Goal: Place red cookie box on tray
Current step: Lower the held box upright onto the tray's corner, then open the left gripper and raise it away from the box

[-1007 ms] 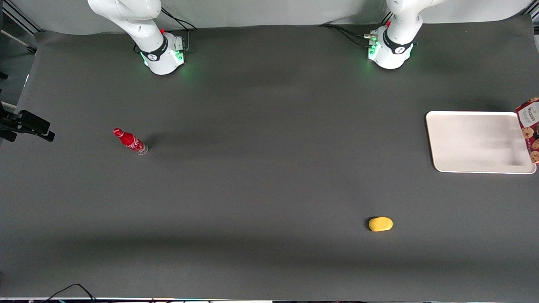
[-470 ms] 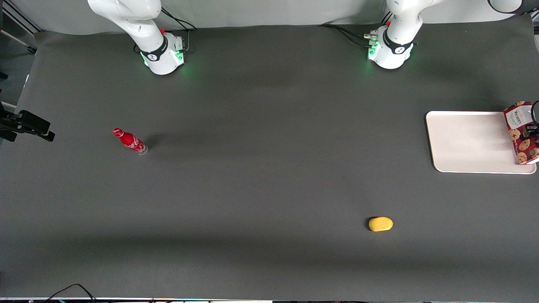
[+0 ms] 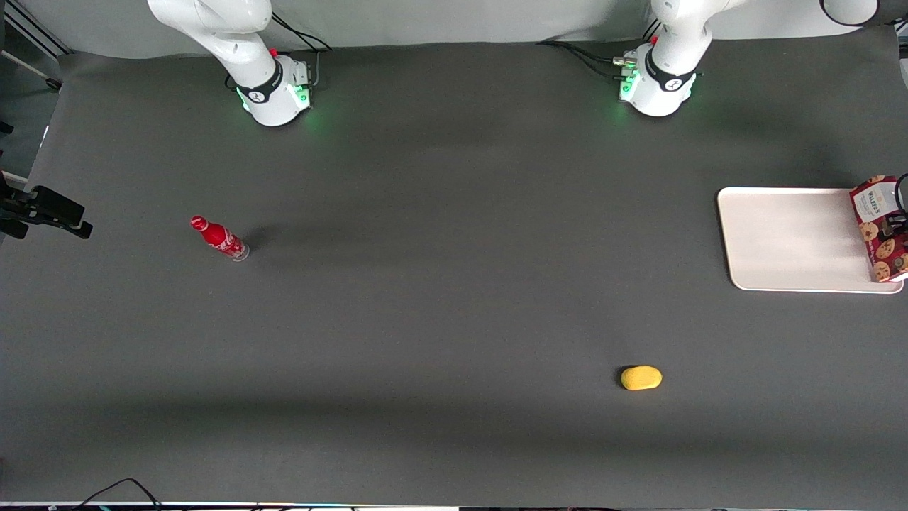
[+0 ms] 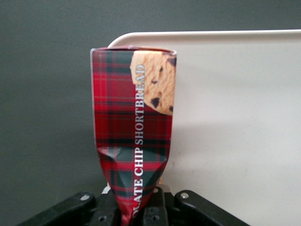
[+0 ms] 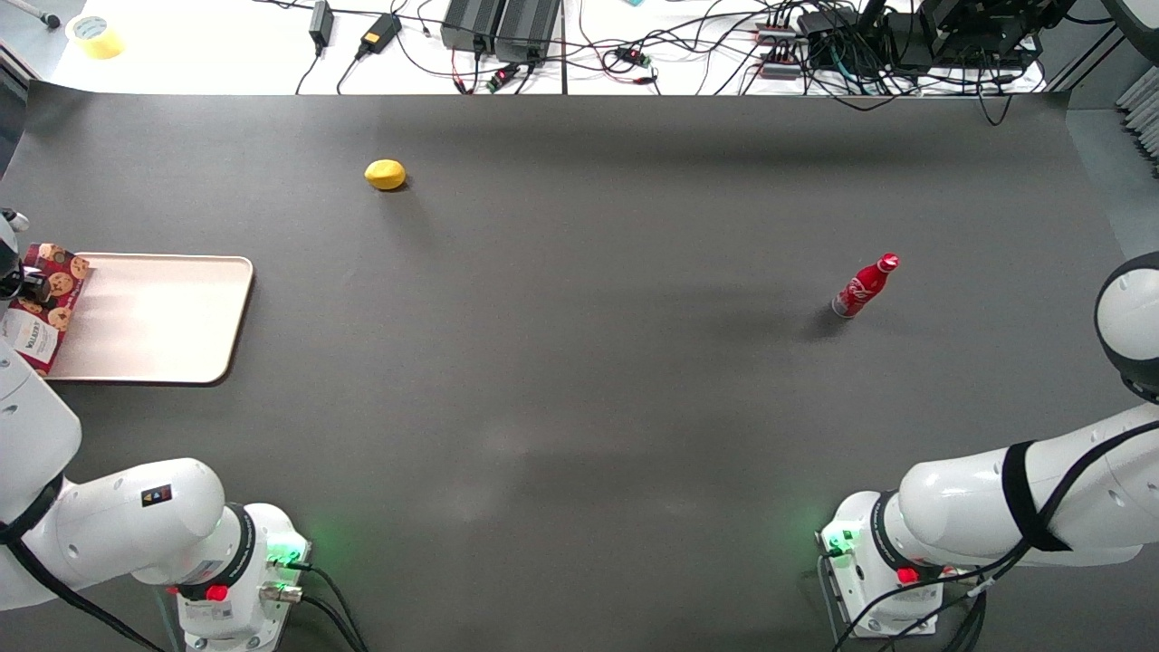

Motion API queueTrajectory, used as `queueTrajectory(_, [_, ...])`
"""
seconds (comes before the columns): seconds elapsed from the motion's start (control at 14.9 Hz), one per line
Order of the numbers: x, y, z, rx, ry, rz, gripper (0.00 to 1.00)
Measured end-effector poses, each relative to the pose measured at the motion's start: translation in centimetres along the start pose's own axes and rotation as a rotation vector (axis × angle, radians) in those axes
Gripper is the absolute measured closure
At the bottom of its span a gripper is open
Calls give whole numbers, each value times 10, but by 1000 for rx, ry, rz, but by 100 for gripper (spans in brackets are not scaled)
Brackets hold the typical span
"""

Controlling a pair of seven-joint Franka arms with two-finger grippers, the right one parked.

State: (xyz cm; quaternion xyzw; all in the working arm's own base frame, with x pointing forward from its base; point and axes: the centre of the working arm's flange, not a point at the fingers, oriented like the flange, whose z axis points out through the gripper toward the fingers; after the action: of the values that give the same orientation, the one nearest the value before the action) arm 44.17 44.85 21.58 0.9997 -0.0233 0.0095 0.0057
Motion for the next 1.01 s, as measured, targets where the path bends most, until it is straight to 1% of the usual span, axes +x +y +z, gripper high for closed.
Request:
queueTrajectory(0.13, [1, 0, 4, -1, -2, 0, 86])
queueTrajectory(0.2, [2, 0, 3, 0, 0, -1, 83])
queueTrajectory(0.47, [7, -3, -3, 7, 19, -31, 44])
queueTrajectory(0.54, [11, -3, -9, 13, 31, -54, 31])
queueTrajectory(0.6, [19, -1, -20, 15, 51, -73, 22])
queueTrajectory(0.67, [26, 2, -34, 9, 69, -82, 12])
queueTrajectory(0.74, [33, 7, -50, -5, 84, -85, 3])
queueTrajectory(0.81, [38, 13, -67, -24, 92, -102, 0])
queueTrajectory(0.87, [42, 19, -86, -40, 88, -125, 0])
queueTrajectory(0.94, [46, 28, -108, -45, 76, -150, 0])
queueTrajectory(1.01, [52, 39, -133, -41, 60, -171, 0])
